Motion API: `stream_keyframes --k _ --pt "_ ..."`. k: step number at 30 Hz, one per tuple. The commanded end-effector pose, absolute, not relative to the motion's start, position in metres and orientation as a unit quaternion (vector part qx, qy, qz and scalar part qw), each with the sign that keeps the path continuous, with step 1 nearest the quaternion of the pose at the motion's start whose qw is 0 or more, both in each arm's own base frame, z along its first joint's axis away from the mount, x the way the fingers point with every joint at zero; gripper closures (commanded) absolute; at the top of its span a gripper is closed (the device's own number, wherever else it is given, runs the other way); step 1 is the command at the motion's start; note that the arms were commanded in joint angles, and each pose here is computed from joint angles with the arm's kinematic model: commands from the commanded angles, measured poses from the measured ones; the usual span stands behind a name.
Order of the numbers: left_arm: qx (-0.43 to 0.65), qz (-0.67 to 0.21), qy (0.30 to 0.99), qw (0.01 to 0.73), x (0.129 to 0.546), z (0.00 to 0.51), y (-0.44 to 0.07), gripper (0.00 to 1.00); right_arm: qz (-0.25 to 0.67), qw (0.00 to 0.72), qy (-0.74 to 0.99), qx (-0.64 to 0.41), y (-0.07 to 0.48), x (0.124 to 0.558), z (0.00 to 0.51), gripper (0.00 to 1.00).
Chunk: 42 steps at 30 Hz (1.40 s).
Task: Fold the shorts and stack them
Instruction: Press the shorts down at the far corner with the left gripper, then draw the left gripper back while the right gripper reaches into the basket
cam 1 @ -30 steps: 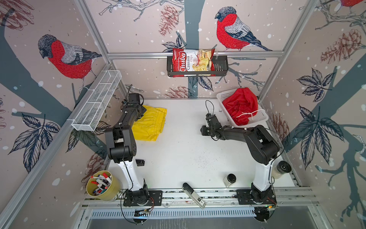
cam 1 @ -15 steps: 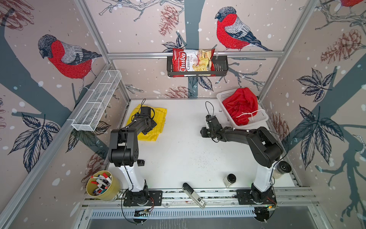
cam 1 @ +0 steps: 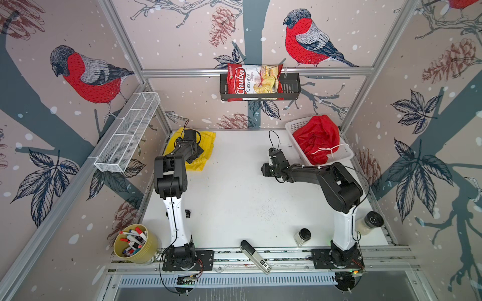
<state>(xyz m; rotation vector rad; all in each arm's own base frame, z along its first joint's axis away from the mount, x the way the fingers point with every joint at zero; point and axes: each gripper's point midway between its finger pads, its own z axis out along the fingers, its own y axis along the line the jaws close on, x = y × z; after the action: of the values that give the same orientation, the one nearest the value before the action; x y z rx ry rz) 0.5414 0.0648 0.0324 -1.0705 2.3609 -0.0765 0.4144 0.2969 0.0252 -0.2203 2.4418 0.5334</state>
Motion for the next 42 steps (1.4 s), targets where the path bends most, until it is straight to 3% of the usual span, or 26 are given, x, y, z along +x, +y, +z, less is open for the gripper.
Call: stream_keyframes --k 1,7,11,20,24,28,32,36,42 --pt "-0.403 -0.032 0.882 0.241 0.536 0.026 0.064 0.35 0.179 0.265 0.944 -0.079 0.285 0.399 0.002 0.59" --pt "-0.389 -0.060 0.879 0.270 0.533 0.074 0.047 0.36 0.192 0.300 0.932 -0.071 0.283 0.401 0.036 0.55" --pt "-0.370 -0.065 0.872 0.314 0.510 0.136 0.028 0.36 0.188 0.348 0.916 -0.062 0.267 0.394 0.084 0.52" --pt "-0.348 -0.140 0.811 0.449 0.395 0.250 0.012 0.32 0.129 0.449 0.884 -0.020 0.196 0.357 0.173 0.44" --pt "-0.322 -0.179 0.762 0.532 0.343 0.281 0.010 0.22 0.140 0.503 0.852 0.034 0.165 0.341 0.212 0.34" --pt "-0.269 -0.210 0.731 0.591 0.315 0.306 0.001 0.11 0.162 0.545 0.820 0.070 0.144 0.331 0.234 0.30" --pt "-0.230 -0.209 0.749 0.586 0.311 0.301 -0.009 0.06 0.152 0.559 0.810 0.092 0.127 0.333 0.239 0.25" --pt "-0.187 -0.279 0.775 0.536 0.326 0.285 -0.040 0.03 0.129 0.553 0.809 0.148 0.102 0.340 0.235 0.00" --pt "-0.178 -0.319 0.799 0.478 0.337 0.262 -0.051 0.03 0.058 0.534 0.815 0.219 0.051 0.362 0.231 0.01"
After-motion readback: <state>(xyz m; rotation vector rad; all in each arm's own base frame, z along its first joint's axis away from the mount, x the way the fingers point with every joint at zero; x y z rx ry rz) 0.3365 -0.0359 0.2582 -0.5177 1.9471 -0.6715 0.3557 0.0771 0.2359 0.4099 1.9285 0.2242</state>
